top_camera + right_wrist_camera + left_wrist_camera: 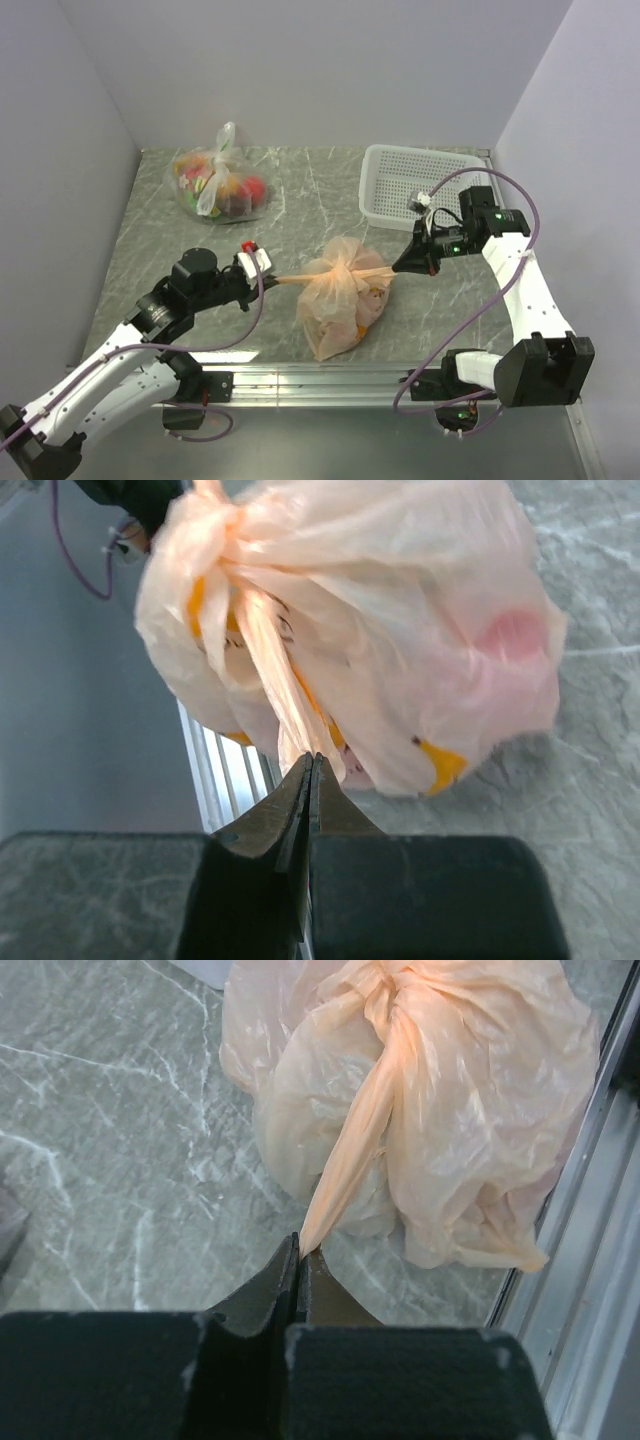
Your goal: Place the fake fruits into the plastic bag and tie a complex knot
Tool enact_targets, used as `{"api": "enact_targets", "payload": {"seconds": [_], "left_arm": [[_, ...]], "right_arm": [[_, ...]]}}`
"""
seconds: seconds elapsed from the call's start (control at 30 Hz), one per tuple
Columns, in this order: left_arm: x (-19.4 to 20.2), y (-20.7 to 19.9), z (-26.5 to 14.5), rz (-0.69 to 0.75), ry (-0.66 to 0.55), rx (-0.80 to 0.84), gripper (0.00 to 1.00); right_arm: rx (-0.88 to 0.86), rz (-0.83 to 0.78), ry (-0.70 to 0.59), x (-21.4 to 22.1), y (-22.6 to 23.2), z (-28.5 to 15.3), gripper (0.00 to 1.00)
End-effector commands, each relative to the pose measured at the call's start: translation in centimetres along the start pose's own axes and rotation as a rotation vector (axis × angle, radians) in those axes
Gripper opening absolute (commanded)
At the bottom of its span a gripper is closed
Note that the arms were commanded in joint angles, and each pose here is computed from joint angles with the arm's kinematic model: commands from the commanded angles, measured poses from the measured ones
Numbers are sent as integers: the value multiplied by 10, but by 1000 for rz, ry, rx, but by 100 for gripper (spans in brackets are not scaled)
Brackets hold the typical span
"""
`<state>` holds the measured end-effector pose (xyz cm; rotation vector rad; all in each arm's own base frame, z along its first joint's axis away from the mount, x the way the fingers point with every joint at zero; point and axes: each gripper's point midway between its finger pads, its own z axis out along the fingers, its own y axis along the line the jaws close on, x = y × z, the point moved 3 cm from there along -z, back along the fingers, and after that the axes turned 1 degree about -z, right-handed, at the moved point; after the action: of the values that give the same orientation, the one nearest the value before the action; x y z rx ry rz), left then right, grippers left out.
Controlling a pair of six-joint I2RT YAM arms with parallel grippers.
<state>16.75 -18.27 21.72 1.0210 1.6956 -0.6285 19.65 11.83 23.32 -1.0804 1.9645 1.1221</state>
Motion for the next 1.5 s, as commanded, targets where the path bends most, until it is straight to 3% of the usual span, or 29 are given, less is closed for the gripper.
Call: {"api": "enact_targets", "payload": {"seconds": [0.0, 0.17, 0.3, 0.5, 0.53, 0.57, 0.6, 0.63, 0.7, 0.73, 0.83, 1.03, 1.33, 1.4, 1.47], "left_arm": [[27, 22, -27, 47, 149, -148, 0], [45, 27, -32, 90, 231, -154, 0], [50, 30, -32, 91, 257, -140, 0], [26, 13, -11, 85, 251, 76, 3], [23, 10, -9, 94, 246, 121, 16], [16, 10, -5, 89, 253, 146, 25], [14, 9, -4, 91, 255, 162, 34], [10, 8, -4, 90, 249, 178, 47], [-1, 3, -3, 82, 207, 215, 66], [-5, 1, -4, 74, 188, 225, 84], [-12, -7, -11, 119, 127, 262, 99], [-3, 8, -6, 149, 170, 181, 99], [24, 22, 18, 320, 272, 259, 99], [31, 23, 24, 327, 295, 282, 93], [35, 20, 27, 301, 305, 314, 80]], "right_arm": [[199, -19, 141, 35, -32, -18, 0], [290, -28, 224, 65, -52, -26, 0], [332, -74, 203, 56, -56, -31, 0], [231, -137, 182, 32, -25, -11, 2], [221, -145, 198, 31, -21, -8, 14], [204, -170, 203, 26, -12, -7, 46], [195, -190, 199, 23, -7, -6, 58], [200, -211, 196, 20, -4, -5, 79], [218, -289, 184, 9, 6, 2, 87], [241, -300, 202, 9, 6, 3, 87], [194, -343, 238, 13, 19, 20, 88], [210, -357, 302, 25, 19, 53, 88], [189, -408, 363, 25, 15, 90, 89], [173, -406, 402, 34, 14, 99, 85], [158, -399, 427, 44, 13, 103, 82]]}}
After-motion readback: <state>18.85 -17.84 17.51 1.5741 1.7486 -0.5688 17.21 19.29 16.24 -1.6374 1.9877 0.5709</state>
